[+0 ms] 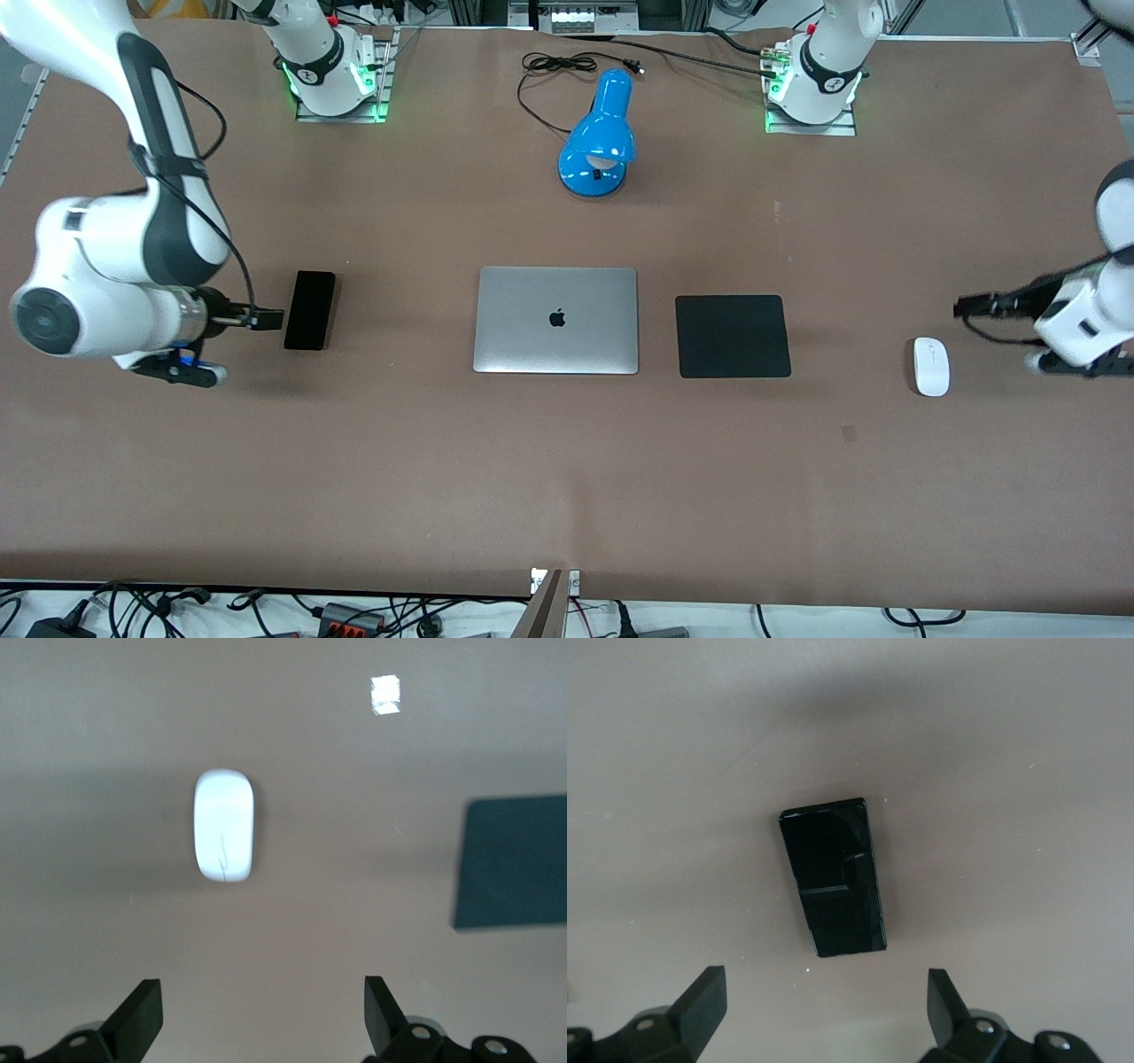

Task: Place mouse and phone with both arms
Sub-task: 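Grasp the black phone with the right gripper while the left gripper grasps the mouse, then carry the white mouse with the left gripper onto the dark mouse pad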

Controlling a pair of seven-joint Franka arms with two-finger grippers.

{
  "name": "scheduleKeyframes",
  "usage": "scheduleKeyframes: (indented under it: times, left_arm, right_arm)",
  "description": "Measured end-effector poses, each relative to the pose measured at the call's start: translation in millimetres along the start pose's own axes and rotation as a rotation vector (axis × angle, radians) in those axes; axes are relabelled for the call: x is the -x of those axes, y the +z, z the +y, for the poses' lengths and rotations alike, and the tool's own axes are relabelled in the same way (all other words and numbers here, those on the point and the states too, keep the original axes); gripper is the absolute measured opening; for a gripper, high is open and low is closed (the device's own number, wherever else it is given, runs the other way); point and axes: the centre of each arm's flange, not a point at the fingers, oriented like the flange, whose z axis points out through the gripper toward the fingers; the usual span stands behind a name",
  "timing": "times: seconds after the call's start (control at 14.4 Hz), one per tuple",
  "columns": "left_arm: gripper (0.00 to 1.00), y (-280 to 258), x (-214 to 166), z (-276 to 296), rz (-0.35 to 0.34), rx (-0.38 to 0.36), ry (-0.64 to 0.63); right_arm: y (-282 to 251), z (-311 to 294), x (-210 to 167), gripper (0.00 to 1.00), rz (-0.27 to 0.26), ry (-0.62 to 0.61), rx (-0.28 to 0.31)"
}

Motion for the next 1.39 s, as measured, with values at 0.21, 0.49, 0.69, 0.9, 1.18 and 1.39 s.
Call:
scheduleKeyframes:
  times: [0.21,0.49,0.69,0.9,1.18,1.39]
  left_arm:
    - [1.00,53.9,-14.3,-20.7,0.120,-0.039,0.063]
    - [1.00,119.9,-4.0,-25.4,0.290,-0.085,0.088]
    - [1.00,168.4,1.1,-29.4,0.336,-0.100,0.109]
    - [1.00,202.3,-0.2,-34.1,0.335,-0.099,0.113]
    - [0.93,213.3,-1.5,-33.2,0.339,-0.099,0.117]
    - [0.62,211.1,-2.8,-32.8,0.345,-0.100,0.118]
  right_arm:
    - [47.7,4.5,-1.7,1.00,0.003,0.011,0.001]
    - [93.3,3.7,13.6,1.00,0.044,0.001,0.003]
    - [96.7,-4.3,29.2,1.00,0.076,-0.046,0.048]
    - [112.2,-13.8,41.9,1.00,0.136,-0.100,0.079]
    - [132.2,-10.4,48.0,1.00,0.151,-0.112,0.080]
    - [131.9,-4.2,46.1,1.00,0.155,-0.102,0.077]
